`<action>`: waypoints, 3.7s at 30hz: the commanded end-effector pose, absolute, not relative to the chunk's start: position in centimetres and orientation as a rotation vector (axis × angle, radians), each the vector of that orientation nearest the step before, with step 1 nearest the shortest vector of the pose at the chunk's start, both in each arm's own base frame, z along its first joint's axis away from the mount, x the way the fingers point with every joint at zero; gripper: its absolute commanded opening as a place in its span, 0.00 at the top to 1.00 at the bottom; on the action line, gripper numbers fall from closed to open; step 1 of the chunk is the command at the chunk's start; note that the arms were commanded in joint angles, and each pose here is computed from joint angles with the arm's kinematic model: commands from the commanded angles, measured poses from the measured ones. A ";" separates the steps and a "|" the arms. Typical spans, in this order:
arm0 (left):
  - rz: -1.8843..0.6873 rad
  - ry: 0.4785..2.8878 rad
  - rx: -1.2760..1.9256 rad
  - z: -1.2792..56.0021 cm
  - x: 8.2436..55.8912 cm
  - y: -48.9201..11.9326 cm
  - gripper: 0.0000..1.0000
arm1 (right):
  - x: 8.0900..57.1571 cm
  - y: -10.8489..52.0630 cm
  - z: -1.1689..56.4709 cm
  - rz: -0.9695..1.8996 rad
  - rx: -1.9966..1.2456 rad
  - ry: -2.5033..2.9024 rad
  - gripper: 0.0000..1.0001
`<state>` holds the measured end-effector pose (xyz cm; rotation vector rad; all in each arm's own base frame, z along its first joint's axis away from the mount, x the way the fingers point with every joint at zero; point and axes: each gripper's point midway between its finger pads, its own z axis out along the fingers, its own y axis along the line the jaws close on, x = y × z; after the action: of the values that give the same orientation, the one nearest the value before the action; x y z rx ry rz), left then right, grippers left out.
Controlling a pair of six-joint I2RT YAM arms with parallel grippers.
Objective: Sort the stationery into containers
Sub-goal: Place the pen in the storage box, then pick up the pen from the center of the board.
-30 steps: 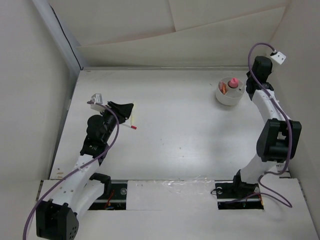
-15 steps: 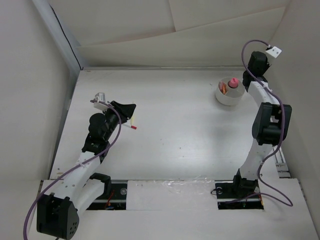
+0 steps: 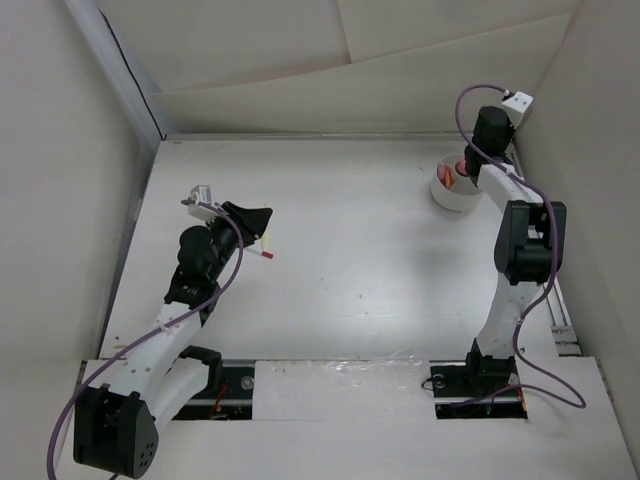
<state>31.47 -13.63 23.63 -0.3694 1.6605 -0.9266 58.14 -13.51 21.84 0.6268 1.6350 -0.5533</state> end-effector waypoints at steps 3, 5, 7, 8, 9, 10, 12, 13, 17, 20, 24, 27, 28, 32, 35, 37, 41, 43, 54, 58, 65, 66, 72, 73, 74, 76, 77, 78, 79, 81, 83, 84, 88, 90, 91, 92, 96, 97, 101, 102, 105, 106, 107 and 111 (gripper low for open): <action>-0.936 1.592 -0.326 25.7 31.6 -13.7 0.67 | 58.1 -13.9 22.5 -0.606 0.633 1.581 0.97; -0.936 1.592 -0.326 25.7 31.6 -13.7 0.67 | 58.1 -13.9 22.5 -0.606 0.633 1.581 0.97; -0.936 1.592 -0.326 25.7 31.6 -13.7 0.67 | 58.1 -13.9 22.2 -0.606 0.633 1.581 0.97; -0.936 1.592 -0.326 25.7 31.6 -13.7 0.67 | 58.1 -13.9 22.2 -0.606 0.633 1.581 0.97; -0.936 1.592 -0.326 25.7 31.6 -13.7 0.67 | 58.0 -13.9 21.8 -0.610 0.631 1.591 0.96; -0.936 1.592 -0.326 25.7 31.6 -13.7 0.67 | 58.0 -13.9 21.8 -0.610 0.631 1.591 0.96; -0.936 1.592 -0.326 25.7 31.6 -13.7 0.67 | 58.1 -13.7 21.7 -0.601 0.623 1.594 0.94; -0.936 1.592 -0.326 25.7 31.6 -13.7 0.67 | 57.9 -13.7 21.9 -0.601 0.623 1.594 0.92; -0.934 1.601 -0.329 25.5 31.5 -13.7 0.67 | 57.6 -13.3 22.4 -0.573 0.599 1.603 0.85; -0.936 1.592 -0.326 25.8 31.4 -13.7 0.67 | 57.0 -12.6 21.4 -0.574 0.585 1.632 0.84; -0.936 1.592 -0.326 25.8 31.4 -13.7 0.67 | 55.9 -12.4 22.3 -0.549 0.596 1.618 0.75; -0.936 1.592 -0.326 25.8 31.4 -13.7 0.67 | 55.4 -12.2 22.3 -0.522 0.612 1.619 0.69; -0.936 1.592 -0.326 25.8 31.4 -13.7 0.67 | 55.0 -11.6 22.6 -0.497 0.626 1.618 0.61; -0.932 1.579 -0.329 26.1 31.3 -13.5 0.67 | 54.1 -10.9 24.7 -0.417 0.644 1.576 0.49; -0.924 1.577 -0.338 26.1 31.3 -13.3 0.67 | 53.4 -9.5 26.4 -0.377 0.627 1.563 0.47; -0.917 1.574 -0.346 26.0 31.2 -13.1 0.67 | 53.1 -8.7 27.7 -0.344 0.622 1.548 0.47; -0.895 1.589 -0.369 25.5 31.3 -12.8 0.67 | 52.3 -4.2 29.4 -0.162 0.517 1.565 0.55; -0.863 1.597 -0.402 25.2 31.6 -12.2 0.67 | 52.1 1.0 30.5 0.060 0.370 1.600 0.72; -0.757 1.511 -0.522 26.9 30.7 -9.1 0.69 | 45.0 30.8 22.9 0.601 -0.414 1.846 1.00; -0.727 1.460 -0.584 26.9 29.7 -7.6 0.69 | 41.5 39.0 20.1 0.754 -0.668 1.841 0.92; -0.718 1.389 -0.615 27.9 28.5 -6.4 0.68 | 36.5 47.5 14.1 0.705 -0.959 1.913 0.60; -0.714 1.399 -0.617 27.6 28.5 -6.4 0.68 | 36.3 47.8 12.6 0.682 -0.984 1.932 0.52; -0.705 1.394 -0.626 27.6 28.4 -6.2 0.68 | 35.5 49.1 9.5 0.594 -1.045 1.976 0.38; -0.705 1.394 -0.626 27.6 28.4 -6.2 0.68 | 35.1 49.5 8.4 0.584 -1.077 1.984 0.37; -0.705 1.394 -0.626 27.6 28.4 -6.2 0.68 | 35.0 49.4 7.9 0.577 -1.086 2.001 0.37; -0.705 1.394 -0.626 27.6 28.4 -6.2 0.68 | 35.1 49.5 7.3 0.572 -1.092 2.013 0.37; -0.705 1.394 -0.626 27.6 28.4 -6.2 0.68 | 35.4 49.6 7.0 0.560 -1.086 2.016 0.37; -0.705 1.394 -0.626 27.6 28.4 -6.2 0.68 | 35.4 49.6 7.0 0.560 -1.086 2.016 0.37; -0.705 1.394 -0.626 27.6 28.4 -6.2 0.68 | 35.4 49.6 7.0 0.560 -1.086 2.016 0.37; -0.705 1.394 -0.626 27.6 28.4 -6.2 0.68 | 35.6 49.6 6.7 0.549 -1.082 2.020 0.40; -0.705 1.394 -0.626 27.6 28.4 -6.2 0.68 | 35.7 49.5 6.0 0.532 -1.079 2.030 0.43; -0.705 1.394 -0.626 27.6 28.4 -6.2 0.68 | 35.7 49.4 5.5 0.528 -1.083 2.038 0.49; -0.702 1.381 -0.631 27.9 28.3 -6.0 0.68 | 35.3 49.3 4.3 0.536 -1.102 2.058 0.56; -0.706 1.371 -0.629 28.2 28.1 -5.9 0.68 | 35.0 49.2 3.9 0.542 -1.112 2.067 0.61; -0.706 1.371 -0.629 28.2 28.1 -5.9 0.68 | 35.1 49.3 4.0 0.550 -1.099 2.065 0.63; -0.706 1.371 -0.629 28.2 28.1 -5.9 0.68 | 34.9 49.4 4.0 0.560 -1.105 2.064 0.65; -0.700 1.367 -0.635 28.2 28.0 -5.7 0.68 | 34.6 49.5 3.5 0.580 -1.115 2.062 0.70; -0.700 1.367 -0.636 28.2 28.0 -5.7 0.68 | 34.4 49.2 3.1 0.580 -1.111 2.078 0.72; -0.700 1.367 -0.636 28.2 28.0 -5.7 0.68 | 34.3 49.2 3.3 0.584 -1.106 2.069 0.81; -0.700 1.367 -0.636 28.2 28.0 -5.7 0.68 | 34.2 49.3 4.0 0.600 -1.108 2.058 0.84; -0.700 1.367 -0.636 28.2 28.0 -5.7 0.68 | 33.9 49.2 4.6 0.614 -1.109 2.047 0.88; -0.700 1.367 -0.636 28.2 28.0 -5.7 0.68 | 33.9 49.4 4.8 0.628 -1.110 2.036 0.90; -0.700 1.367 -0.636 28.2 28.0 -5.7 0.68 | 33.9 49.5 5.5 0.633 -1.105 2.025 0.90; -0.696 1.376 -0.638 28.0 28.2 -5.7 0.68 | 33.5 49.2 5.8 0.644 -1.109 2.021 0.95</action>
<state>28.11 -5.90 27.78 -0.6301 1.3947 -0.6936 34.13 48.80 3.34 -1.1098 2.0645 0.5909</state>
